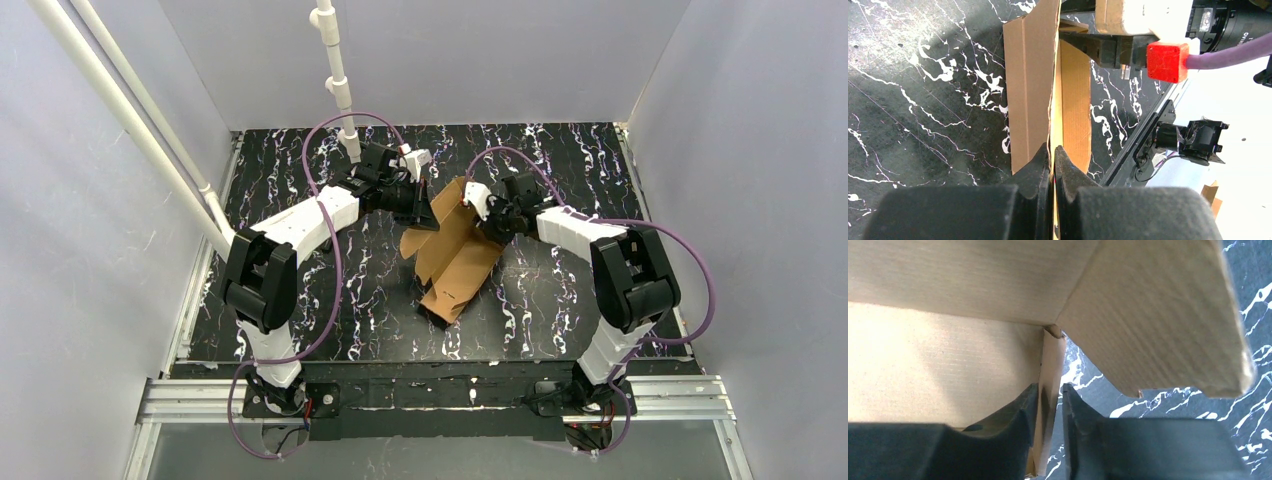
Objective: Fold the paper box
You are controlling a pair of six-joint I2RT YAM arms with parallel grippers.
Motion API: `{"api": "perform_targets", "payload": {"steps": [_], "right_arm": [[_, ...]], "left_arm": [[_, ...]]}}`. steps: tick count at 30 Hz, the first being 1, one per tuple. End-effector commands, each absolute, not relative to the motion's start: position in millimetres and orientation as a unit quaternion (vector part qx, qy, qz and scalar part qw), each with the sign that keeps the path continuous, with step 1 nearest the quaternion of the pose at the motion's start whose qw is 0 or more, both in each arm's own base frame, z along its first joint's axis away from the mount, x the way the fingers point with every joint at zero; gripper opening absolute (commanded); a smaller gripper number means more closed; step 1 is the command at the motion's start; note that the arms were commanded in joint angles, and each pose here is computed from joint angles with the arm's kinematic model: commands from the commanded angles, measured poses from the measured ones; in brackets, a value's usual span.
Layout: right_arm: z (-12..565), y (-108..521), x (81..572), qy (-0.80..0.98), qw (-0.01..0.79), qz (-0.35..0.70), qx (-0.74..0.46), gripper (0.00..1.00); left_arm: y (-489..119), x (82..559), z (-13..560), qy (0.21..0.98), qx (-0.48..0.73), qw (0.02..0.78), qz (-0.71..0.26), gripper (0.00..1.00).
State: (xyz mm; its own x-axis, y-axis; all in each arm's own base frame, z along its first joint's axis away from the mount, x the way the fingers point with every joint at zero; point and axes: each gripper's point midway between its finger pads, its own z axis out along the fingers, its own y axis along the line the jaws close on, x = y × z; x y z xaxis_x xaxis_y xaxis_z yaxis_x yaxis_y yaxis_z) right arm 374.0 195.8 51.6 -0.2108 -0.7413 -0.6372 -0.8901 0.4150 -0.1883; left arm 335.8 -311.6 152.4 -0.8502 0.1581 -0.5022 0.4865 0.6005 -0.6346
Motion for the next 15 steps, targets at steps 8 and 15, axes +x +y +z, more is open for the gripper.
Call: {"api": "perform_targets", "payload": {"steps": [8,15], "right_arm": [[49,196,383,0.785,0.348,0.108,-0.501,0.01],[46,200,377,0.793,0.338,0.129,-0.49,0.17]], "left_arm": [[-319,348,180,0.856,0.198,0.226,-0.42,0.0],[-319,358,177,0.859,0.209,0.228,-0.407,0.0]]}}
